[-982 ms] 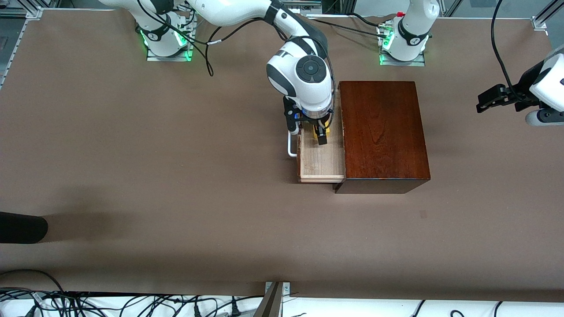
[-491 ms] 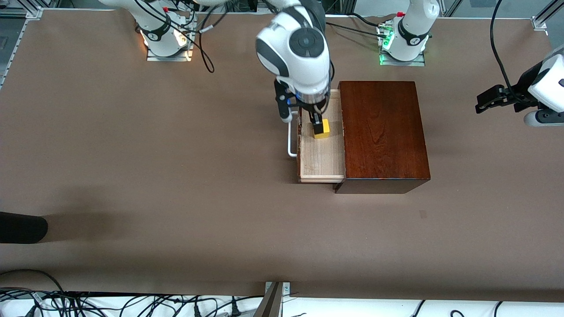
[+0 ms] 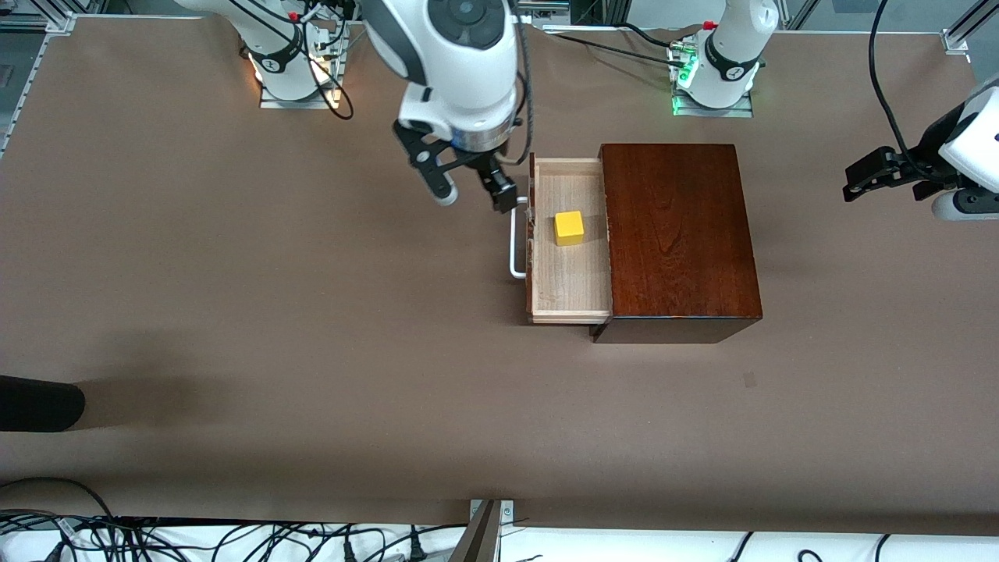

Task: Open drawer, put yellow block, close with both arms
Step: 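Lower the cube into the drawer and open the right gripper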

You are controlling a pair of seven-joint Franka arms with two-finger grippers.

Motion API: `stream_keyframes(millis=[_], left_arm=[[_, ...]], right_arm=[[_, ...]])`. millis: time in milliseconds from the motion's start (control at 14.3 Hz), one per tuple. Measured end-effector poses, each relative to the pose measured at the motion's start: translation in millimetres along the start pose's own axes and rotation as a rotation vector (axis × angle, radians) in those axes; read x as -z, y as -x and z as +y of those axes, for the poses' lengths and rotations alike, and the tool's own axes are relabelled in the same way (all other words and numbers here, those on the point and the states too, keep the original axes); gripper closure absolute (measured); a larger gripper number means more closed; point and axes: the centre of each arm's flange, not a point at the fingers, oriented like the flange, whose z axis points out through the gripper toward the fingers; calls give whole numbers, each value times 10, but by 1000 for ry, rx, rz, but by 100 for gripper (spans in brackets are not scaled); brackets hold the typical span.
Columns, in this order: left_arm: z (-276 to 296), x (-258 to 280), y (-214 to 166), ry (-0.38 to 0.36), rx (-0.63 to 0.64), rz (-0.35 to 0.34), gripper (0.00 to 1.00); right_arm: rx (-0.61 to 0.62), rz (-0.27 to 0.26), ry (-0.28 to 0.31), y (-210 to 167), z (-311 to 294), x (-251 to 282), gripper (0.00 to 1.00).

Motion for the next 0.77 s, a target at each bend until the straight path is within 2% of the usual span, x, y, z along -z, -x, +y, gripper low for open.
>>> stream_keyframes(millis=[281,421,631,771], left_arm=[[574,-13,33,-3,14,-1,0],[984,9,118,-4,46,3,0],[1652,-38,300,-8,147,-6,0],[2110,-133,442,-13,234,-23,0]], right_arm=[[180,19,31,-1073,144,31,0],[262,9,18,-1643,352,183,0],[369,-5,-6,-2492,777,420,0],[443,-11,-16,-2924,1043,505,0]])
